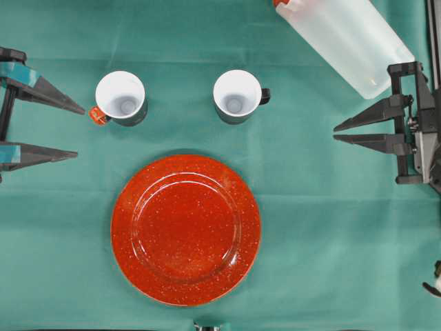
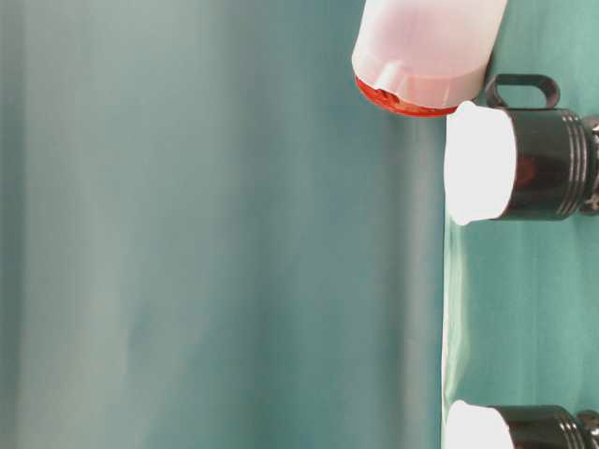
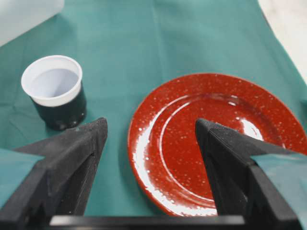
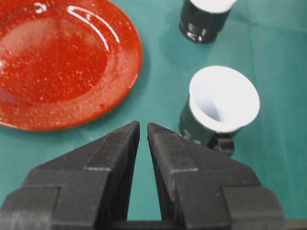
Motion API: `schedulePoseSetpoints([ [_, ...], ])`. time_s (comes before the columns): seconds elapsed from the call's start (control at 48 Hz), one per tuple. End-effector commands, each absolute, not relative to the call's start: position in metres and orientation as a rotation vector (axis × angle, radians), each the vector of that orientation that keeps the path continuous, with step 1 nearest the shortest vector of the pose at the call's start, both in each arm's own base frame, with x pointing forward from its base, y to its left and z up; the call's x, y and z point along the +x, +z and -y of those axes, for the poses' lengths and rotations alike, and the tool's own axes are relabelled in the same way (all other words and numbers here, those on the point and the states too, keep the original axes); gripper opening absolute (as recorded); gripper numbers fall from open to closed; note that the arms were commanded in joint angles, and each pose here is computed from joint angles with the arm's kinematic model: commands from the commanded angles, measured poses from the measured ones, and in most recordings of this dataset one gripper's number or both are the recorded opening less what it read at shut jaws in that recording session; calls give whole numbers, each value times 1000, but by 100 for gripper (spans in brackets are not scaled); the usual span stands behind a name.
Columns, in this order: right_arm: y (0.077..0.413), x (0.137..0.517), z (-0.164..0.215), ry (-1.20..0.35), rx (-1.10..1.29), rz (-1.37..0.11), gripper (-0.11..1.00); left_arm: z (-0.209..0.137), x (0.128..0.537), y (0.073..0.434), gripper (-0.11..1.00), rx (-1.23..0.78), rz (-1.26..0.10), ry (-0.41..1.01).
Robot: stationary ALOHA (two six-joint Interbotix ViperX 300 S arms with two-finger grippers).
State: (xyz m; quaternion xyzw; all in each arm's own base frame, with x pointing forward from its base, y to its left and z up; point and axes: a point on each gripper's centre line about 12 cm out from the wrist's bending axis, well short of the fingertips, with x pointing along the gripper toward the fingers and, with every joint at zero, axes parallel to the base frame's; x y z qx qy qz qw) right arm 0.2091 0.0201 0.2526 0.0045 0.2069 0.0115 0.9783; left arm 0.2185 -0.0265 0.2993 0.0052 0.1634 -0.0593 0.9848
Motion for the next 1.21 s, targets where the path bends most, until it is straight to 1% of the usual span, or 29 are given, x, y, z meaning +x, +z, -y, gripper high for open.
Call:
schedulePoseSetpoints([
  [0.0, 260, 212, -23, 39, 20, -387, 23, 30, 220, 303, 73, 9, -322, -133],
  [0.271, 264, 214, -23, 33, 66, -388, 23, 29, 218, 297, 73, 18, -373, -131],
  [0.646, 252, 220, -22, 7, 64, -461, 23, 26, 217, 295, 74, 19, -388, -118],
  [0.834, 243, 217, -14, -72, 51, -574, 23, 26, 217, 295, 73, 16, -388, -117],
  [1.084, 219, 198, 2, -249, 57, -846, 23, 26, 217, 296, 73, 10, -388, -116],
  [1.188, 216, 197, -2, -247, 120, -873, 23, 26, 217, 296, 73, 10, -387, -116],
])
